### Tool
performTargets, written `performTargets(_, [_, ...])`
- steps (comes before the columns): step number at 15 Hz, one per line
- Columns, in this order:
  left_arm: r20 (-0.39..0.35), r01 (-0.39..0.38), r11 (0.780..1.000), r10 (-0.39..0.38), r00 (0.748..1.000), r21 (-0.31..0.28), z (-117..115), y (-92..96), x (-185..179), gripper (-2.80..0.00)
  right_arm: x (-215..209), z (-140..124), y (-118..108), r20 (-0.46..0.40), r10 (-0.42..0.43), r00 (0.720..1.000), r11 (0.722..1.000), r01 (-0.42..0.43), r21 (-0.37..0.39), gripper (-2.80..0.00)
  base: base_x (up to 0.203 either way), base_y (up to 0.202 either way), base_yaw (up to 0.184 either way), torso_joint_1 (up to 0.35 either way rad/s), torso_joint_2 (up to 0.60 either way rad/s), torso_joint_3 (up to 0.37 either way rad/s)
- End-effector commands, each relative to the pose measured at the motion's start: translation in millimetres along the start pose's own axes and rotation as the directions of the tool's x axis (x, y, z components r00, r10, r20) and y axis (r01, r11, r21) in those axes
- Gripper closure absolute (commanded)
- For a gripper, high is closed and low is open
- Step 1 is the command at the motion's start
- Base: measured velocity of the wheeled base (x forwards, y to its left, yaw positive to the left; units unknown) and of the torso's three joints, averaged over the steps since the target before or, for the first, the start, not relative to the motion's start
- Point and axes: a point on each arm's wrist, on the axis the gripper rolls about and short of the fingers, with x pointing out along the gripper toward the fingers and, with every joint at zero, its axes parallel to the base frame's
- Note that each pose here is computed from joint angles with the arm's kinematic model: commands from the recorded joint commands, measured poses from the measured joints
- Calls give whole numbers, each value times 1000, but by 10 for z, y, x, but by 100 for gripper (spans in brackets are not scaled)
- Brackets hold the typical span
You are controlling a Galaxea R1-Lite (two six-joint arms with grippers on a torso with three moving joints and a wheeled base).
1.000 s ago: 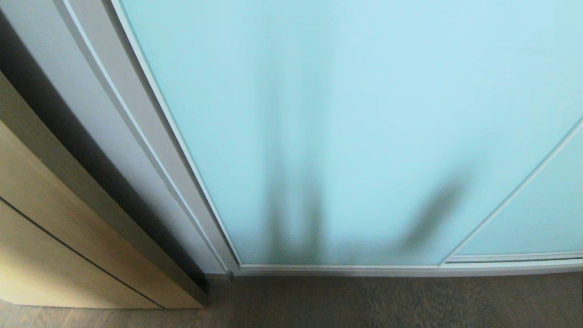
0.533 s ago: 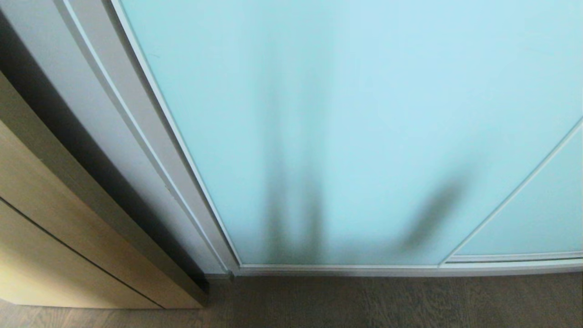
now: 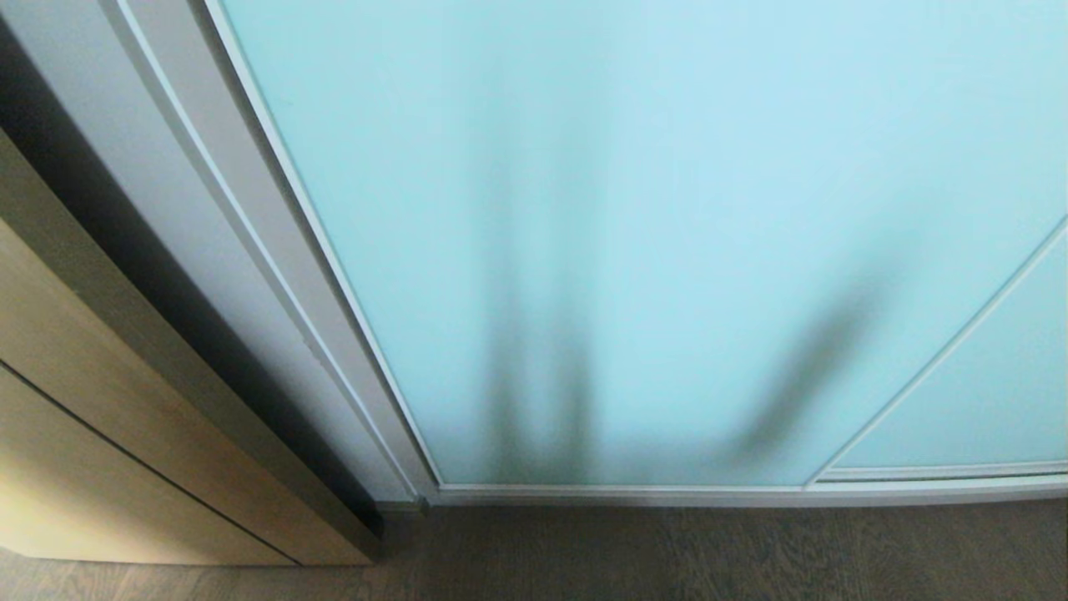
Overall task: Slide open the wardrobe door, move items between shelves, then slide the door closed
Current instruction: Open the door
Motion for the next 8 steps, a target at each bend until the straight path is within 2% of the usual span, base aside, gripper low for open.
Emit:
performTargets(1, [-1,0,1000,0,1000,-1,0,0,0,0,7,480,2,14,-20,1000,999,20,-40,0,0,0,0,0,0,0])
performTargets(4, [-1,0,1000,0,1000,-1,0,0,1,0,278,1112,15,-22,-59,998,996,57,-67,0,0,0,0,0,0,0])
performTargets(8, [-2,0,1000,0,1000,-1,1,0,1,0,815,1673,49,-101,-66,993,998,66,-3,0,0,0,0,0,0,0])
